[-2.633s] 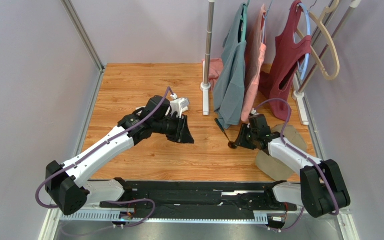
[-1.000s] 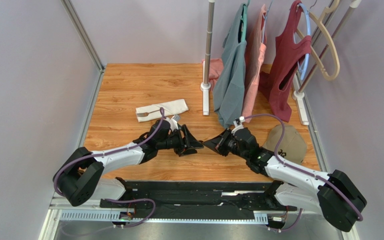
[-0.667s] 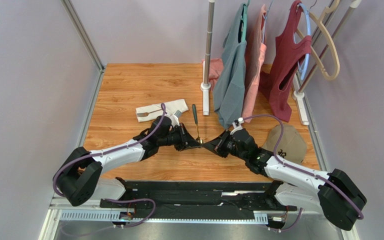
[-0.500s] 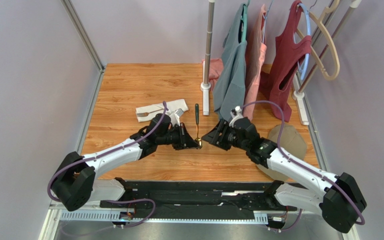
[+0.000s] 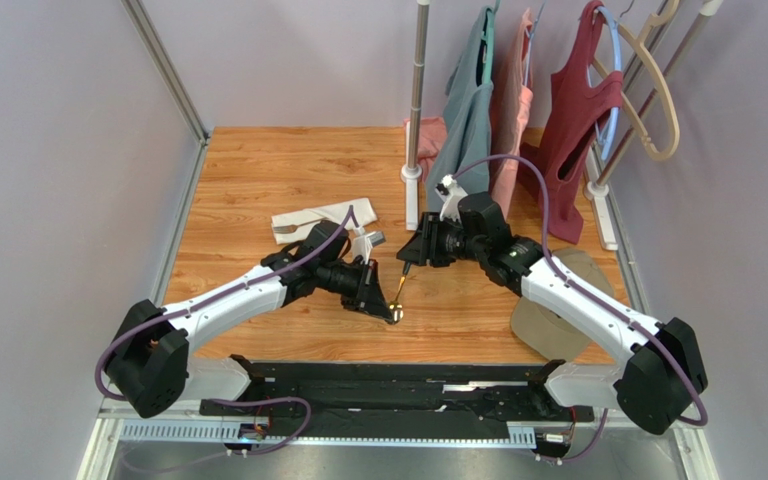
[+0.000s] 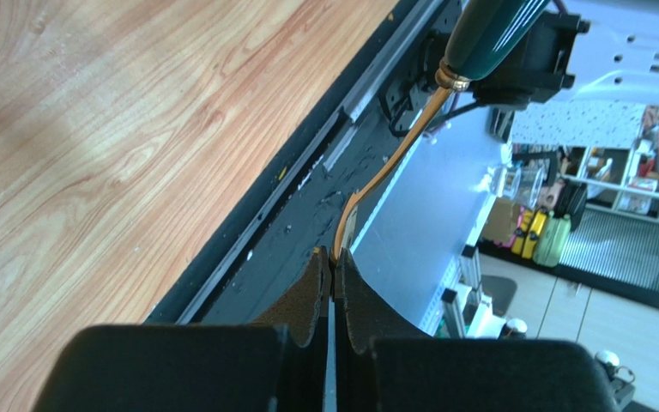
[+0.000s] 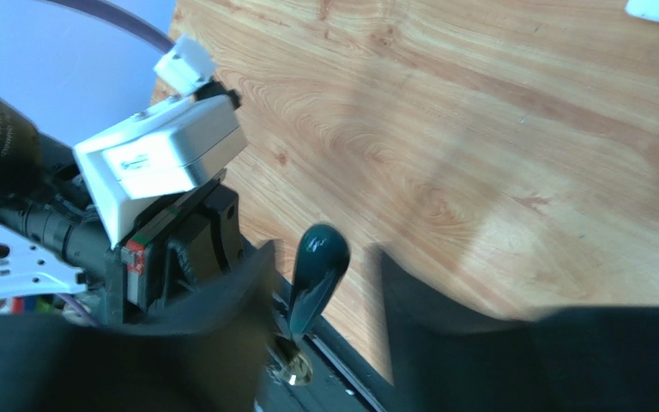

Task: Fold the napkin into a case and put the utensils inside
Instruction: Pass from the left arm to the right, then pass from the right arm to the left

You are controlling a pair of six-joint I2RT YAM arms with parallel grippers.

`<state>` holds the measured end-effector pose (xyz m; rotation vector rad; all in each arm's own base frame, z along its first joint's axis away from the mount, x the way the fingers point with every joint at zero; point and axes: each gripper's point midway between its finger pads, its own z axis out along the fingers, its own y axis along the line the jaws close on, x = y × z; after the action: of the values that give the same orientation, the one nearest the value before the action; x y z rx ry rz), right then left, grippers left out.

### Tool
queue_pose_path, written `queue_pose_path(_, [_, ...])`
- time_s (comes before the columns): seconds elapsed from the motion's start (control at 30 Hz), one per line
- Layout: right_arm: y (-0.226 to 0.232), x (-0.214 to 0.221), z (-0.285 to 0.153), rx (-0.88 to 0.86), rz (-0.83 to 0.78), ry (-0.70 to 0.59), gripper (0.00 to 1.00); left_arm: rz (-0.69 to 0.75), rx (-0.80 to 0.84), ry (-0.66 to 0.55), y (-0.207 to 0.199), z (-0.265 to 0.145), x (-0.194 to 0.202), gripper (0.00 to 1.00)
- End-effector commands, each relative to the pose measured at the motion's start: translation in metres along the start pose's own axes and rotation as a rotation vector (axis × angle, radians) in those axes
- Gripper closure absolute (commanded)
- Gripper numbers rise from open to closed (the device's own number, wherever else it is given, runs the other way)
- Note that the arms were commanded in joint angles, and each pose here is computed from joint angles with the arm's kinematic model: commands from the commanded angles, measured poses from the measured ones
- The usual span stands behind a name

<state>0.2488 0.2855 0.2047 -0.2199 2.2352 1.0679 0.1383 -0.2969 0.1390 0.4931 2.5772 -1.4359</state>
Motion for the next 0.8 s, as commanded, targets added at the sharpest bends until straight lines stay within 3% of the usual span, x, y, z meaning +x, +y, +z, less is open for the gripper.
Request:
queue_pose_path(0.0, [0.010,-0.002,0.004,-0.060,0.025,0.033,0.77,0.114,0.036,0.001,-0.023,-0.019,-0.001,1.00])
queue_pose_path(0.1, [0.015,-0.011,0.004,-0.067,0.110,-0.020,1.00,0.079,-0.033,-0.050,-0.014,-0.028,-0.005,0.99])
queue_pose_path(0.13, [0.016,-0.014,0.004,-0.068,0.140,-0.039,1.00,0.051,-0.123,-0.127,0.001,-0.033,-0.013,0.78])
queue_pose_path(0.17, [0.022,-0.025,0.004,-0.088,0.168,-0.085,1.00,0.042,-0.107,-0.231,-0.011,-0.046,-0.021,0.61])
queue_pose_path(0.2, [0.019,-0.028,0.003,-0.081,0.199,-0.124,1.00,0.009,-0.115,-0.276,0.000,-0.046,-0.016,0.32])
queue_pose_path(0.23, [0.022,-0.035,0.002,-0.091,0.267,-0.157,1.00,-0.004,-0.115,-0.360,0.000,-0.052,-0.023,0.09])
queue_pose_path(0.33, [0.019,-0.047,0.007,-0.086,0.378,-0.227,1.00,-0.026,-0.064,-0.523,-0.010,-0.072,-0.030,0.08])
queue_pose_path(0.57, [0.033,-0.064,0.027,-0.155,0.581,-0.302,1.00,-0.073,-0.072,-0.623,-0.002,-0.084,-0.029,0.21])
queue_pose_path(0.7, [0.046,-0.070,0.035,-0.180,0.618,-0.297,1.00,-0.053,-0.123,-0.698,0.000,-0.100,-0.036,0.26])
queue_pose_path(0.77, [0.050,-0.068,0.036,-0.185,0.633,-0.291,1.00,-0.035,-0.158,-0.744,-0.001,-0.112,-0.042,0.50])
